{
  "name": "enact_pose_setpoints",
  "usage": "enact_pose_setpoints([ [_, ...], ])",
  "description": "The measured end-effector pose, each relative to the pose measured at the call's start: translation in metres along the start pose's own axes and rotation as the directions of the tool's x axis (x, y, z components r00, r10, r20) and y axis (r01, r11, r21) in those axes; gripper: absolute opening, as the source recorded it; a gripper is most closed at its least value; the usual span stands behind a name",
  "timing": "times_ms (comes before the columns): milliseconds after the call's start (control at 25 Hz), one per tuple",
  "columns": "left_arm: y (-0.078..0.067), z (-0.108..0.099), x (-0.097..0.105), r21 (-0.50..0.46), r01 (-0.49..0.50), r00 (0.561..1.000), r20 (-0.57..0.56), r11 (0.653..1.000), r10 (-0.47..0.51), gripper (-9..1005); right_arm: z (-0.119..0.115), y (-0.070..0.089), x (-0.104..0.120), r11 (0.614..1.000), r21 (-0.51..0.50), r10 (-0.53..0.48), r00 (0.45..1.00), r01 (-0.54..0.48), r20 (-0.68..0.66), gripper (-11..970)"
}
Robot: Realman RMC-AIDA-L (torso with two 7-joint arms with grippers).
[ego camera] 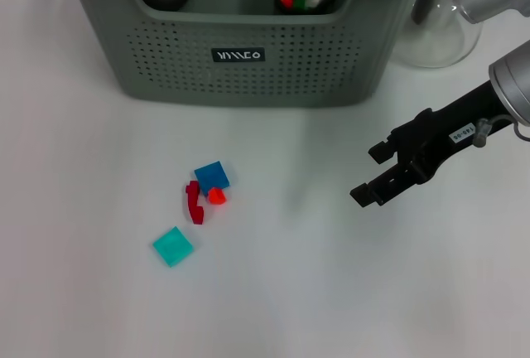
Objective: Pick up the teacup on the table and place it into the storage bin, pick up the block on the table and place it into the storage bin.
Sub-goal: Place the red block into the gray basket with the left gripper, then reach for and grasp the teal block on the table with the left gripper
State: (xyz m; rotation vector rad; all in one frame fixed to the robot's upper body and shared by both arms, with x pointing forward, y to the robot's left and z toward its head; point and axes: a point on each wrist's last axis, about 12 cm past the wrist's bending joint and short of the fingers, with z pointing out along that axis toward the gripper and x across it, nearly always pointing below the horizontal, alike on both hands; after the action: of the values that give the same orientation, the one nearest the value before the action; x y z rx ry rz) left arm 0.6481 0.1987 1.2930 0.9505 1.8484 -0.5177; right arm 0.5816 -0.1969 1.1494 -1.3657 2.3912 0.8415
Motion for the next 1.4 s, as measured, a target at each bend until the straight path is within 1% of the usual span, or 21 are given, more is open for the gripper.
enact_pose_setpoints([
  [80, -0.001, 0.024, -0.004, -0.013, -0.004, 0.999, -0.037, 1.000, 0.003, 436, 0.000, 0.000, 0.000, 1.000, 0.001, 0.000, 1.000, 0.000, -0.001, 948],
  [200, -0.005, 0.050, -0.005, -0.021, -0.008, 0.998, -0.068, 1.000, 0.006, 439, 0.000, 0.000, 0.000, 1.000, 0.001, -0.002, 1.000, 0.002, -0.002, 948],
  [400, -0.012, 0.079, -0.003, -0.037, -0.011, 0.996, -0.084, 0.999, 0.008, 444, 0.002, 0.000, -0.001, 1.000, 0.002, -0.011, 1.000, 0.011, -0.003, 948],
  [480, -0.016, 0.087, -0.001, -0.046, -0.015, 0.997, -0.083, 0.999, 0.012, 446, 0.003, 0.000, -0.001, 1.000, -0.001, -0.014, 1.000, 0.014, -0.003, 948],
  [600, -0.019, 0.093, 0.000, -0.070, -0.020, 0.998, -0.060, 0.997, 0.016, 449, 0.003, 0.001, -0.002, 1.000, -0.002, -0.015, 1.000, 0.015, -0.002, 948],
  [680, -0.018, 0.094, 0.001, -0.086, -0.021, 0.999, -0.050, 0.996, 0.017, 451, 0.004, 0.001, -0.002, 1.000, -0.002, -0.017, 1.000, 0.017, -0.001, 948],
  [960, -0.015, 0.095, 0.003, -0.096, -0.014, 0.998, -0.059, 0.995, 0.009, 458, 0.004, 0.001, -0.003, 1.000, 0.000, -0.023, 1.000, 0.023, 0.002, 948],
  [1080, -0.010, 0.090, 0.004, -0.107, -0.002, 0.998, -0.060, 0.994, -0.004, 649, 0.004, 0.001, -0.004, 1.000, 0.000, -0.025, 1.000, 0.025, 0.002, 948],
  [1200, -0.004, 0.085, 0.008, -0.121, 0.009, 0.998, -0.063, 0.993, -0.017, 785, 0.005, 0.001, -0.003, 1.000, 0.000, -0.027, 1.000, 0.027, 0.002, 948],
  [1280, -0.001, 0.075, 0.008, -0.125, 0.019, 0.998, -0.055, 0.992, -0.026, 875, 0.005, 0.001, -0.003, 1.000, -0.001, -0.028, 1.000, 0.028, 0.003, 948],
  [1320, 0.000, 0.070, 0.008, -0.124, 0.023, 0.998, -0.051, 0.992, -0.030, 875, 0.005, 0.001, -0.003, 1.000, -0.001, -0.027, 1.000, 0.027, 0.004, 948],
  [1400, 0.001, 0.047, 0.009, -0.102, 0.034, 0.998, -0.044, 0.994, -0.039, 876, 0.005, 0.001, -0.002, 1.000, -0.002, -0.025, 1.000, 0.025, 0.005, 948],
])
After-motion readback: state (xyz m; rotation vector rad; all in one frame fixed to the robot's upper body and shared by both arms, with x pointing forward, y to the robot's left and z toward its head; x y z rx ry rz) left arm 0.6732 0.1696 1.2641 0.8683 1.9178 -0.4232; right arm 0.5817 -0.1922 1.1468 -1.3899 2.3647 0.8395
